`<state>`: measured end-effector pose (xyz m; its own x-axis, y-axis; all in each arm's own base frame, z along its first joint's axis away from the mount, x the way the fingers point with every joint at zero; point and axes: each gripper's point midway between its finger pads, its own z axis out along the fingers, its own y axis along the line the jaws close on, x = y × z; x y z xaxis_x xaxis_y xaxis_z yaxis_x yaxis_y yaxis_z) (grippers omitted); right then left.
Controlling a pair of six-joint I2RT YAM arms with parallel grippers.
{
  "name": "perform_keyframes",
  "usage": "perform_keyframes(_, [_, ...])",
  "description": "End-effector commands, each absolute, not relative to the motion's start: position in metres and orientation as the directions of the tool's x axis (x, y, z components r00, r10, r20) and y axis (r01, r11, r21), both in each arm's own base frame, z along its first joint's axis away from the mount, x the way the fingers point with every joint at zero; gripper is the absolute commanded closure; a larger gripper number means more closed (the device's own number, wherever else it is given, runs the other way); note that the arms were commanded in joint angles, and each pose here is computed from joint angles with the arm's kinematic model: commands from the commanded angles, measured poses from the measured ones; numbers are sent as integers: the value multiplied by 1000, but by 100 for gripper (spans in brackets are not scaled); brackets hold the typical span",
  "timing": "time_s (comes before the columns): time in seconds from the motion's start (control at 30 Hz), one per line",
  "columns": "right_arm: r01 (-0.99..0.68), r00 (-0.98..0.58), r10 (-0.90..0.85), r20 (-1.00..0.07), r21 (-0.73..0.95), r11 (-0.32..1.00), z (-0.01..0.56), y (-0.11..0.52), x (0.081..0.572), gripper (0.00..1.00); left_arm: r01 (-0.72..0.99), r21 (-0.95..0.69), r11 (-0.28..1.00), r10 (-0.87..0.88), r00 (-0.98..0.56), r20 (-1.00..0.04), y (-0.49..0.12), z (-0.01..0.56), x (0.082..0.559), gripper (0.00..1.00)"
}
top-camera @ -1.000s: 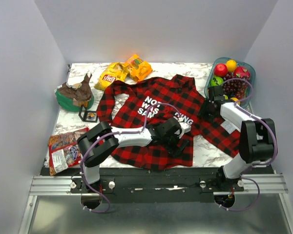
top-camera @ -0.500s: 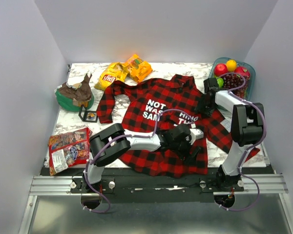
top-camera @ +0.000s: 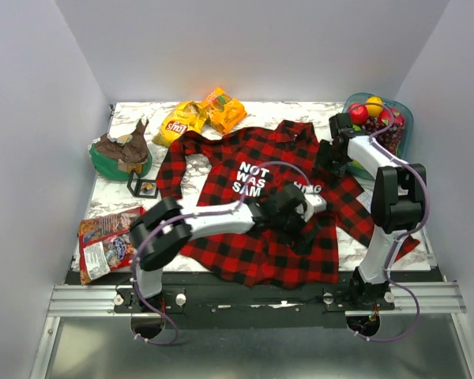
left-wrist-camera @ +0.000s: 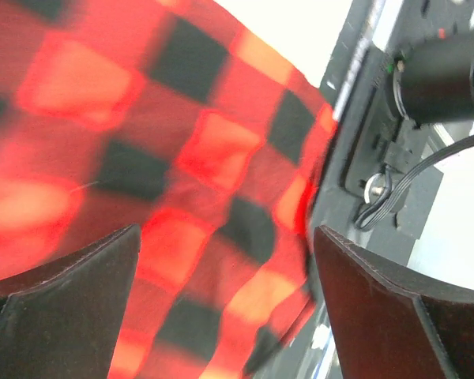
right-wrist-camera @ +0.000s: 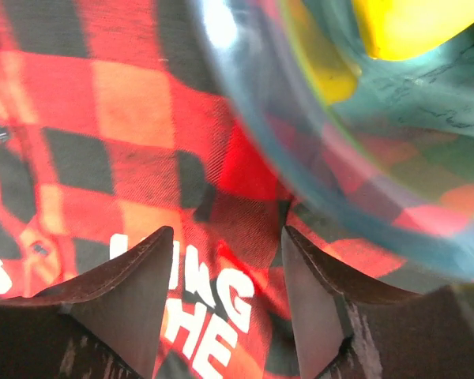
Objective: Pin the brooch onto the clothing
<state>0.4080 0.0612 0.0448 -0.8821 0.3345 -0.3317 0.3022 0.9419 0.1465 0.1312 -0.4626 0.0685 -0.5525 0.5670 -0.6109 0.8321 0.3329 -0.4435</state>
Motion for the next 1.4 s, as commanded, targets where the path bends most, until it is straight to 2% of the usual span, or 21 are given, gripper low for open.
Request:
perform_keyframes(0.0, [168,-840,270,-471,247,954,114,74,422,33,815,-335,473,463,-553,-693,-405,134,198,1])
perform_keyframes(0.13, [101,-798,249,-548,286,953,155,80,423,32,766,-274,582,407,-566,-717,-339,162,228,1])
perform_keyframes(0.2, [68,-773,250,-583,316,946,176,84,420,32,704,-197,682,400,-585,-706,-303,162,246,1])
perform_keyframes(0.33, [-5,-735,261,-626,390,921,196,101,408,32,427,-85,900,277,-712,-645,-204,147,303,1])
perform_keyframes(0.4, [-37,-748,254,-613,421,906,190,112,394,32,316,-1,949,253,-759,-600,-164,133,314,1])
perform_keyframes(0.5, [-71,-752,243,-613,442,894,189,122,376,32,195,135,971,237,-795,-558,-116,118,331,1])
perform_keyframes(0.63, [-92,-751,232,-618,447,890,186,124,355,32,154,325,933,302,-828,-473,-77,98,344,1])
perform_keyframes(0.83, [-91,-753,224,-618,436,895,179,120,336,32,170,447,878,343,-875,-342,-49,64,353,2])
perform_keyframes(0.93, [-92,-750,228,-620,440,893,180,119,330,32,168,486,858,342,-892,-295,-38,51,354,6])
perform_keyframes(1.03, [-91,-751,229,-619,440,893,178,118,324,32,176,489,854,345,-896,-280,-37,43,356,19])
perform_keyframes(1.07, [-85,-753,230,-616,438,895,176,117,322,32,178,487,855,347,-894,-283,-37,43,358,31])
perform_keyframes(1.13, [-83,-751,231,-619,434,897,176,115,321,32,178,487,855,350,-891,-290,-38,44,359,47])
perform_keyframes(1.17, [-80,-750,231,-620,431,899,176,114,320,32,173,487,856,349,-889,-298,-37,46,361,62])
perform_keyframes(1.23, [-74,-755,232,-613,431,899,172,114,317,32,154,484,862,340,-883,-324,-36,55,364,73])
perform_keyframes(1.27, [-71,-753,234,-615,430,900,172,113,316,32,143,478,867,331,-881,-338,-35,59,366,83])
perform_keyframes(1.37, [-66,-758,237,-607,434,898,169,114,313,32,114,454,883,313,-866,-391,-35,78,374,88])
